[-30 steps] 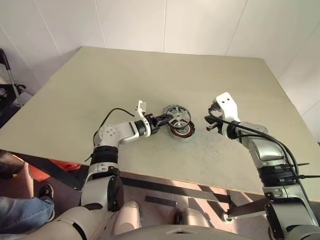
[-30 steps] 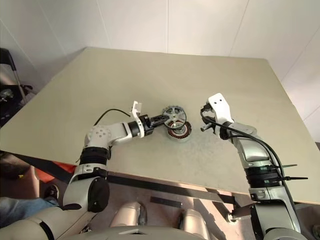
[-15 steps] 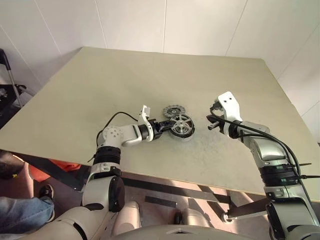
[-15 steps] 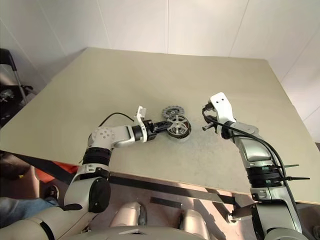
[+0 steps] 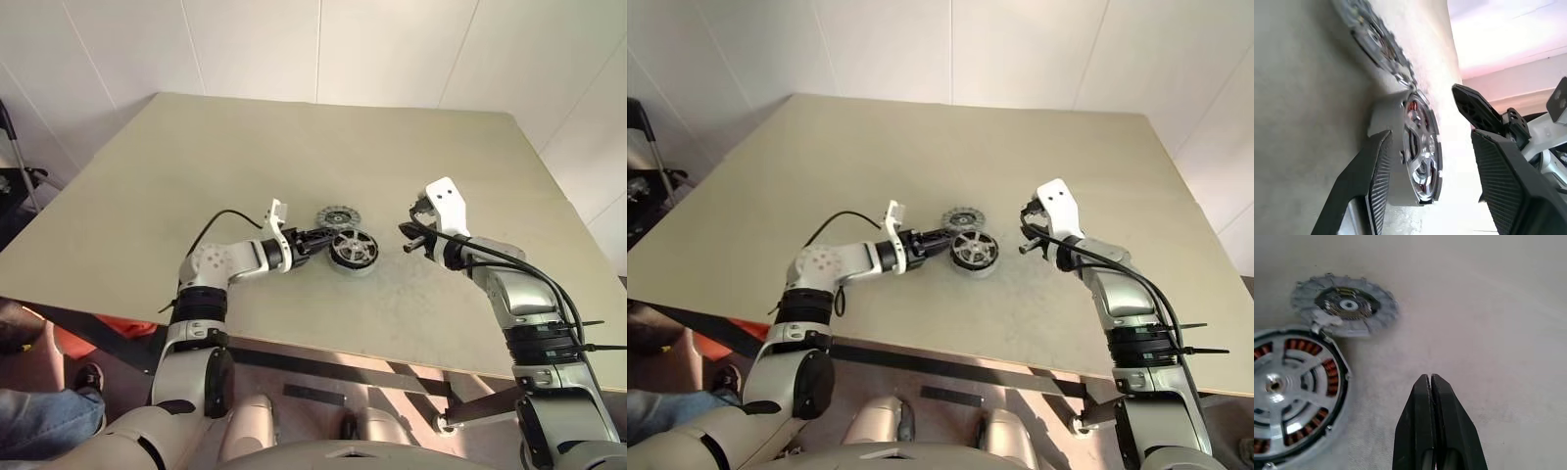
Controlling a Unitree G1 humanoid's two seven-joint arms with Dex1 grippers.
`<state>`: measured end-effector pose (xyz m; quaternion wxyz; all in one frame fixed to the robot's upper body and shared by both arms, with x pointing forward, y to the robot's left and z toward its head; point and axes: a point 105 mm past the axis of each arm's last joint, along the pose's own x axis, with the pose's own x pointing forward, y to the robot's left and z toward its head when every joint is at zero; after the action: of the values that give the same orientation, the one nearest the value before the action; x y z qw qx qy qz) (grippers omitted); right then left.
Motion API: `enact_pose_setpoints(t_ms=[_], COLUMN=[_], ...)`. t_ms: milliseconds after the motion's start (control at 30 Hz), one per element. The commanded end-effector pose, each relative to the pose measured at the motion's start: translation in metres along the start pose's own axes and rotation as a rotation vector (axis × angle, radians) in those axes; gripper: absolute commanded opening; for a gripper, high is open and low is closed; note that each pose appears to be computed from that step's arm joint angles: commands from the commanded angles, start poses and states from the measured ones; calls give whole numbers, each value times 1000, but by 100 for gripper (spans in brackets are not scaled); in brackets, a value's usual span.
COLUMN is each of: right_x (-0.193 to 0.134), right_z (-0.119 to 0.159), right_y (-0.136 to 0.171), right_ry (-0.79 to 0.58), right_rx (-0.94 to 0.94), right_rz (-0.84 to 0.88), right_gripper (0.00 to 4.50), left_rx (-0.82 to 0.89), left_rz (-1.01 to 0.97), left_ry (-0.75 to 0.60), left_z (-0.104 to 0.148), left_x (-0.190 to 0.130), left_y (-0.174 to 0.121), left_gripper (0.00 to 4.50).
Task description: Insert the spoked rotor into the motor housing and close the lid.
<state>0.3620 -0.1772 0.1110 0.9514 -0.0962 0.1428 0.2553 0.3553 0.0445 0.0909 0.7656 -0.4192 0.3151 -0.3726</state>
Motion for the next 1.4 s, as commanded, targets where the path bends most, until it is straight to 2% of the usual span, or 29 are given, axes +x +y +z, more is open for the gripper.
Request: enact_pose_setpoints(t_ms=[33,133,300,433,533,633,733,800,867,1000,1100,1233,1400], right_x=[-8,-8,0,17,21,16,3,-4,-13,-21,-18,-9,-8], right_z=[45,48,30,-30,-46,-22,23,39,47,30,11,8,3], right_y=[25,39,61,62,56,53,58,62,69,68,54,49,51], right_ry=[-189,-203,-146,14,55,-24,-161,-200,-174,4,136,158,165], right_rx=[-46,-44,-14,88,78,58,-66,-128,-315,-660,-854,-989,-1043], right_rz=[120,182,250,232,193,208,282,315,393,518,570,599,648], right_gripper=[0,0,0,0,0,0,0,0,0,0,89,222,222], left_rx=[51,72,85,107,118,119,117,124,168,218,248,336,418], left_rz=[-83,-91,-39,-3,17,33,46,51,72,90,93,127,161], left_ry=[-57,-72,-105,-135,-143,-155,-168,-169,-164,-174,-201,-209,-205], left_z=[14,15,18,23,24,25,26,27,26,29,35,38,35], left_x=[-9,-13,-18,-24,-26,-29,-31,-31,-31,-32,-35,-39,-46], left_y=[-19,-22,-13,-7,-4,0,4,5,7,9,8,9,12], left_gripper=[272,272,272,272,272,272,272,272,272,272,277,277,277])
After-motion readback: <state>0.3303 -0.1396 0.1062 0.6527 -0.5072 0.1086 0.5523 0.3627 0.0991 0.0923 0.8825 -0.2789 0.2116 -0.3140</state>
